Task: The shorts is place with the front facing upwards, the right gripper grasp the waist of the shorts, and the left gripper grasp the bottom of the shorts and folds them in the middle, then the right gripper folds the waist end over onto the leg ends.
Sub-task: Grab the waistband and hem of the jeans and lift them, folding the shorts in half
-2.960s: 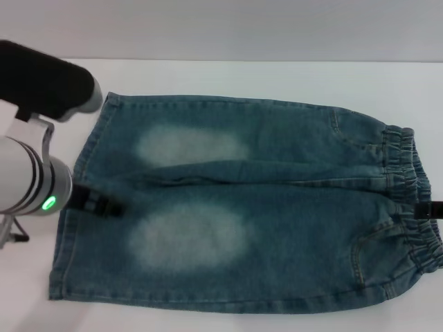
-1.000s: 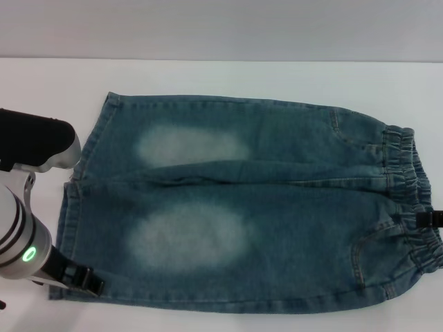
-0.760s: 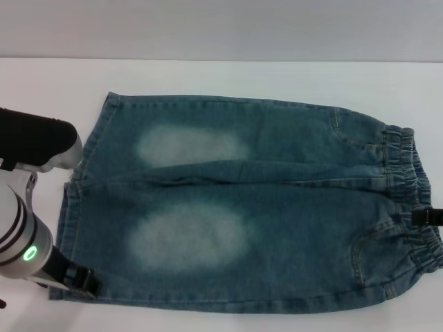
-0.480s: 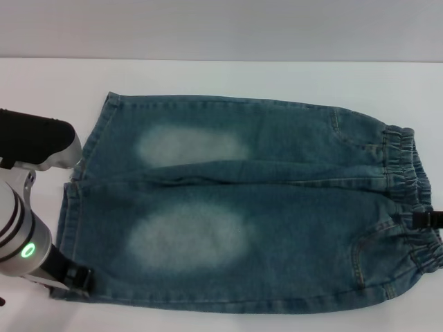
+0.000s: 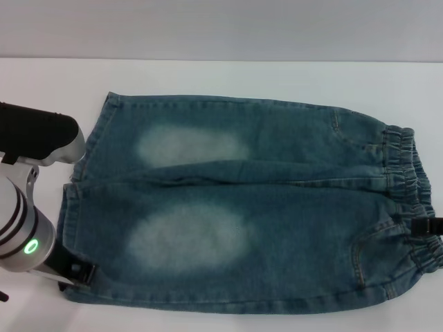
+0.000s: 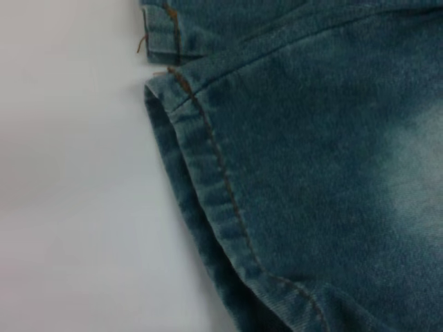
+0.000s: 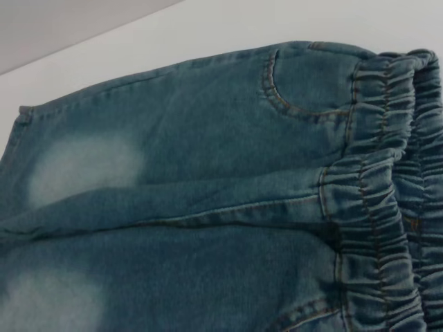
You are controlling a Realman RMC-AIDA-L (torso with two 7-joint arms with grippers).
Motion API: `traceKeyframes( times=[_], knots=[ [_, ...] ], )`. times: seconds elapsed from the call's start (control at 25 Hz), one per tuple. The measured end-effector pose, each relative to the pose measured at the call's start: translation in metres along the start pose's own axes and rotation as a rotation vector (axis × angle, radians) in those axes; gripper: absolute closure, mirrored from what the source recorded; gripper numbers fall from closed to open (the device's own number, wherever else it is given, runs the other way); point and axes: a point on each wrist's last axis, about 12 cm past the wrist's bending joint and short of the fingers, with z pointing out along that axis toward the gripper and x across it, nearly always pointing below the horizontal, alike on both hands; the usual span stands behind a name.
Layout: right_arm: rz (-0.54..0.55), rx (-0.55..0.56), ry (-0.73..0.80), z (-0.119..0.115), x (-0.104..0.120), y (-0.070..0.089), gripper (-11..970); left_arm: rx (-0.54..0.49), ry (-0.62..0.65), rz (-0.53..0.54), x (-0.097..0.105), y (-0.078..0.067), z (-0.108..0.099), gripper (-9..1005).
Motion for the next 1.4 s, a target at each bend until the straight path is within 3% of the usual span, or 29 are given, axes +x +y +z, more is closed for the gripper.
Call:
traceKeyframes(
  times=[0.16, 0.36, 0.72, 1.4],
  knots=[
    [0.004, -0.003, 0.008, -0.001, 0.001, 0.0, 175, 0.005, -0.023, 0.006, 0.0, -0.002, -0.006, 904],
    [0.04, 0.003, 0.016, -0.007, 0.007, -0.007, 175, 0.007, -0.031, 0.008, 0.0, -0.002, -0.008, 972],
    [0.104, 0.022, 0.035, 0.006, 0.017, -0.025, 175, 0.006, -0.041, 0.021, -0.001, -0.003, -0.01, 962],
    [0.104, 0.008, 0.039, 0.021, 0.015, -0.027, 174, 0.007, -0.064, 0.04, -0.006, -0.004, -0.016, 942]
  ],
)
